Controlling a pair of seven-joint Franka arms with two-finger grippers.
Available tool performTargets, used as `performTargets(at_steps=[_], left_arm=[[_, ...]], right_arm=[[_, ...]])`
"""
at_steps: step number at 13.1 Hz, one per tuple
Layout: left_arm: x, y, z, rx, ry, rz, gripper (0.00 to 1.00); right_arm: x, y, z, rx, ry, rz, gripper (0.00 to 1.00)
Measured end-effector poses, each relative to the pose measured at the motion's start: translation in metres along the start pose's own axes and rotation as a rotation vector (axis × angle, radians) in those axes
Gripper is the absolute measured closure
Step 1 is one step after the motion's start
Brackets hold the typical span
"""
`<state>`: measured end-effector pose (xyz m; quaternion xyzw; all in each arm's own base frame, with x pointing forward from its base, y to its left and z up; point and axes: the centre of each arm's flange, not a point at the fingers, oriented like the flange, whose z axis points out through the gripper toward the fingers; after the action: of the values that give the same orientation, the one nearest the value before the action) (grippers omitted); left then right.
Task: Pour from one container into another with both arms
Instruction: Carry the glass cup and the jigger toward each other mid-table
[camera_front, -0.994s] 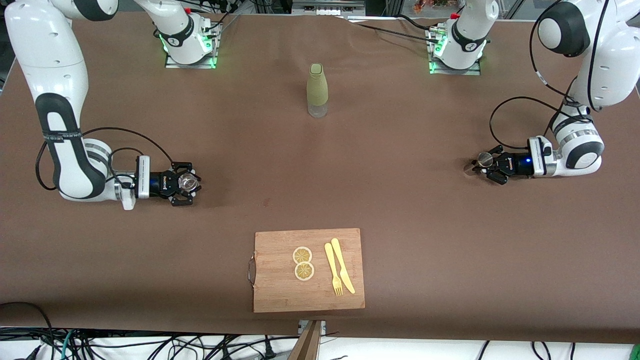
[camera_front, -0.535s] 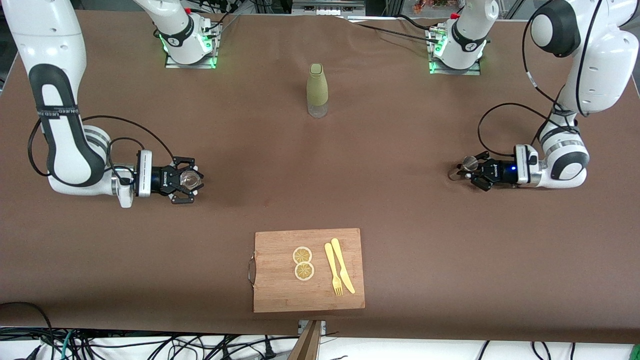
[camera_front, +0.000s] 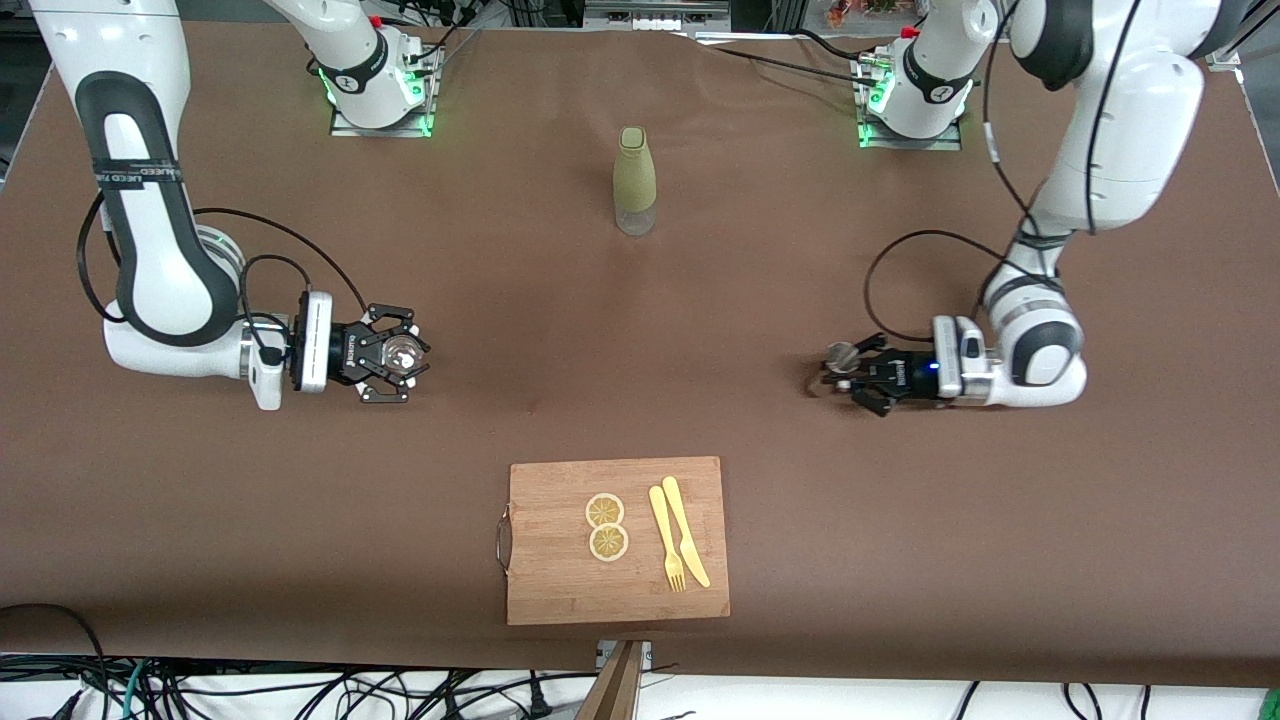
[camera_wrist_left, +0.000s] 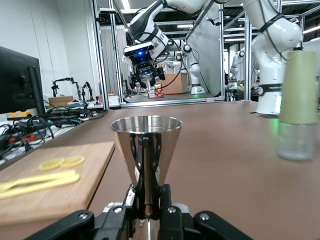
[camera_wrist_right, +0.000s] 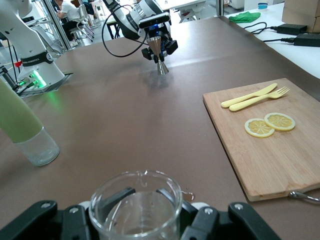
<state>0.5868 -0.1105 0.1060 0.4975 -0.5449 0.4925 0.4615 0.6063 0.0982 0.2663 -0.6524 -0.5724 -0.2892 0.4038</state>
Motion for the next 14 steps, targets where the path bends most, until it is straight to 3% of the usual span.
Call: performTargets(at_steps=[4,9,14], left_arm=[[0.007,0.009,0.104,0.022,-0.016,-0.021,0.79],[0.016,0.034,0.202,0.132,-0.029,-0.091,0.79],[0.033,0.050,0.260,0.179,-0.028,-0.124,0.79]], right_arm=[[0.027,-0.003,0.019,-0.020,-0.036,0.048,0.72],[0.066,-0.010,0.049,-0.069,-0.085,0.125,0.72],[0.094,-0.018,0.079,-0.124,-0.123,0.187,0.72]])
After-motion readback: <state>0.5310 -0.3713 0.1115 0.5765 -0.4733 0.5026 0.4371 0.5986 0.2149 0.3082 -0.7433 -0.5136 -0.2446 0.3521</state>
